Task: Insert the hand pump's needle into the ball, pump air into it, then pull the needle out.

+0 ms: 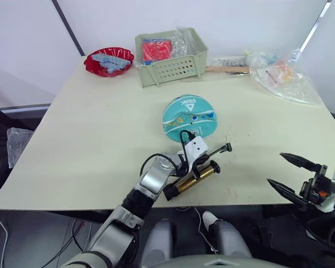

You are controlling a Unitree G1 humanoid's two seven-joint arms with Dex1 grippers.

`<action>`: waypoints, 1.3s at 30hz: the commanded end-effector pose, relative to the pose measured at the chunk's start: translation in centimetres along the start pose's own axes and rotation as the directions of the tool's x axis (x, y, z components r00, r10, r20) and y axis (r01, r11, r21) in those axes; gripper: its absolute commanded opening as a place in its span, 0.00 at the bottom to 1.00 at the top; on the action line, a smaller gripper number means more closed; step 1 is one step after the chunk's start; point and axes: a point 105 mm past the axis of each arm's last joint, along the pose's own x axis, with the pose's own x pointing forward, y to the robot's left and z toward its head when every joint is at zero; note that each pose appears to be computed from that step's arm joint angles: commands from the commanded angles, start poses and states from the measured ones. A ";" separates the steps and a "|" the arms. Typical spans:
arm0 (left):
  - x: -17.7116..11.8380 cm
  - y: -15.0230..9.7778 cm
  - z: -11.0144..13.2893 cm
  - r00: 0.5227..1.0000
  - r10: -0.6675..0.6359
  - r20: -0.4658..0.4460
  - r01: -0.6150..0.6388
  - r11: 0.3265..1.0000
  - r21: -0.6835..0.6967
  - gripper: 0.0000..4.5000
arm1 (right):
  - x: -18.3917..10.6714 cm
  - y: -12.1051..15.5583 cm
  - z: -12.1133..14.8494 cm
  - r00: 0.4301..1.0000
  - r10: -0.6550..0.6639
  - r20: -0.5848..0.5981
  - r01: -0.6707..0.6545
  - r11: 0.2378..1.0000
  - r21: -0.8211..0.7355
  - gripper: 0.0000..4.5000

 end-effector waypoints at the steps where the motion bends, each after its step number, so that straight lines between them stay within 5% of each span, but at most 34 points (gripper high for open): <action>1: -0.2 0.4 2.4 0.992 -0.008 0.123 0.005 1.000 0.026 0.01 | 0.9 -0.6 0.4 0.995 -0.102 -0.001 0.102 0.995 0.009 1.00; 12: -0.6 -0.8 4.8 0.934 -0.167 0.315 0.157 0.986 0.057 0.01 | 4.1 -0.2 0.1 0.942 -0.336 -0.016 0.318 0.875 0.364 1.00; 21: -1.0 -2.4 5.7 0.885 -0.280 0.373 0.274 0.959 0.070 0.01 | 6.1 0.0 0.8 0.930 -0.367 0.011 0.298 0.772 0.562 1.00; 38: -0.8 -3.2 5.6 0.876 -0.310 0.370 0.306 0.949 0.071 0.01 | 6.3 0.0 1.4 0.960 -0.278 0.015 0.212 0.766 0.607 1.00; 39: -0.9 -3.2 5.5 0.877 -0.309 0.368 0.306 0.950 0.070 0.00 | 6.3 0.0 1.4 0.961 -0.278 0.015 0.212 0.766 0.607 0.95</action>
